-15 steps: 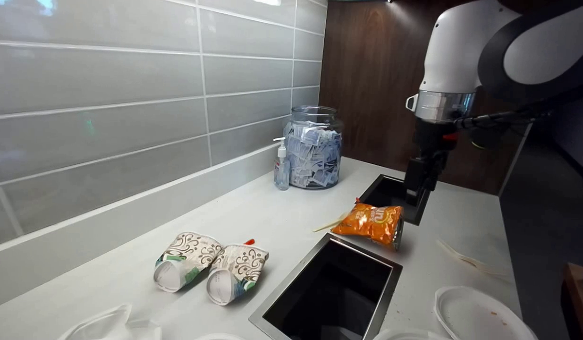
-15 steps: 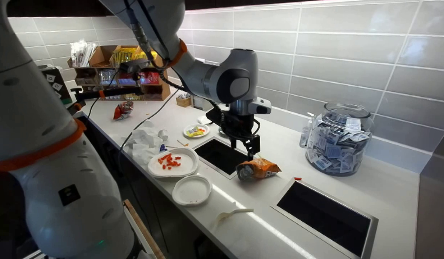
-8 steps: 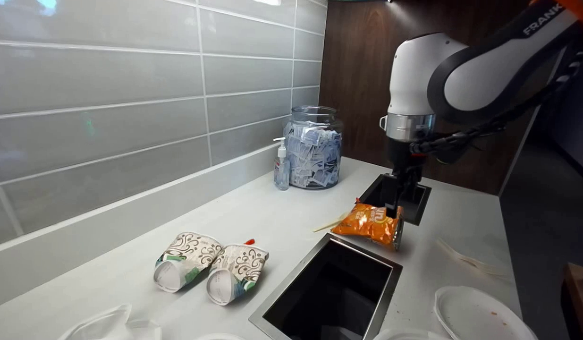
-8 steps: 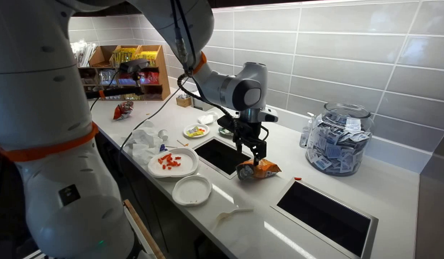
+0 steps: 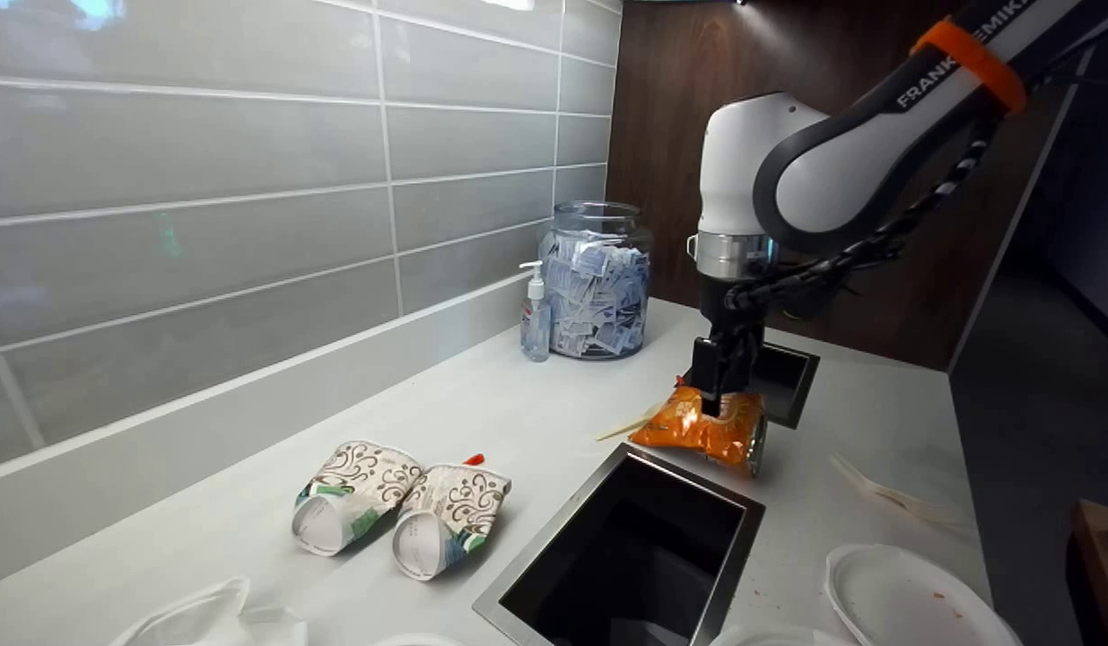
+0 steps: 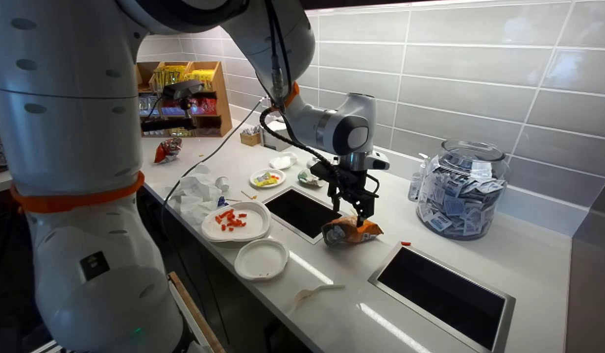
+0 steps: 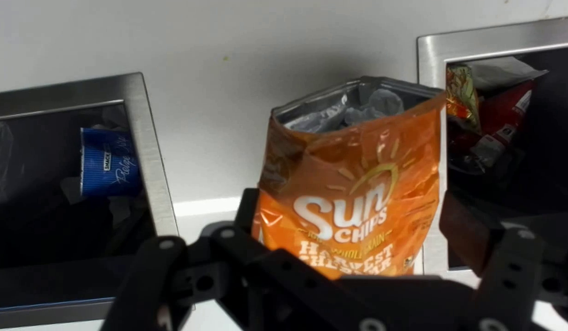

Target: Put the used napkin in the orange packet and then the bin

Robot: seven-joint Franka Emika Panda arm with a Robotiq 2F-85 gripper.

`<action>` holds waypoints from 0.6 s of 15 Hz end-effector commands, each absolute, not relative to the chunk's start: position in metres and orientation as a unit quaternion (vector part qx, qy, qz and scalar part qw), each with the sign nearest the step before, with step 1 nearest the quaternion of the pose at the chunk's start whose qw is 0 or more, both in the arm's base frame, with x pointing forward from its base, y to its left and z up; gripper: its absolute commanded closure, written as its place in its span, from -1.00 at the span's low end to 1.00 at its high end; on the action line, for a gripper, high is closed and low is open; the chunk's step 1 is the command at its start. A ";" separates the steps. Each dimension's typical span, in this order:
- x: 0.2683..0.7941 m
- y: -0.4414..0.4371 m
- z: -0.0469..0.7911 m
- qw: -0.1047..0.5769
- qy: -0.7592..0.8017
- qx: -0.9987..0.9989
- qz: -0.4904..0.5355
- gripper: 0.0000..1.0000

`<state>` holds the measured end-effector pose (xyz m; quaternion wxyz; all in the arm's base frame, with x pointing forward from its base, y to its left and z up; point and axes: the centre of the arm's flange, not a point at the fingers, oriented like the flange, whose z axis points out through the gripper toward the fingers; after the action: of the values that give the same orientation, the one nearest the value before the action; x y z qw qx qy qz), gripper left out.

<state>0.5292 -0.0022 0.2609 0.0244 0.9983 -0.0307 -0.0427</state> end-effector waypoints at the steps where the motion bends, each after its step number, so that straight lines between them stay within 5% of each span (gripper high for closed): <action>1: 0.546 -0.007 0.245 0.032 -0.016 0.998 -0.055 -1.00; 2: 0.548 -0.008 0.242 0.033 -0.015 0.998 -0.058 -0.99; 4: 0.551 -0.010 0.235 0.038 -0.015 0.997 -0.064 -0.48; 9: 0.557 -0.021 0.216 0.035 -0.033 0.995 -0.082 0.24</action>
<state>0.5480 -0.0140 0.2280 0.0311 0.9972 -0.0283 -0.0617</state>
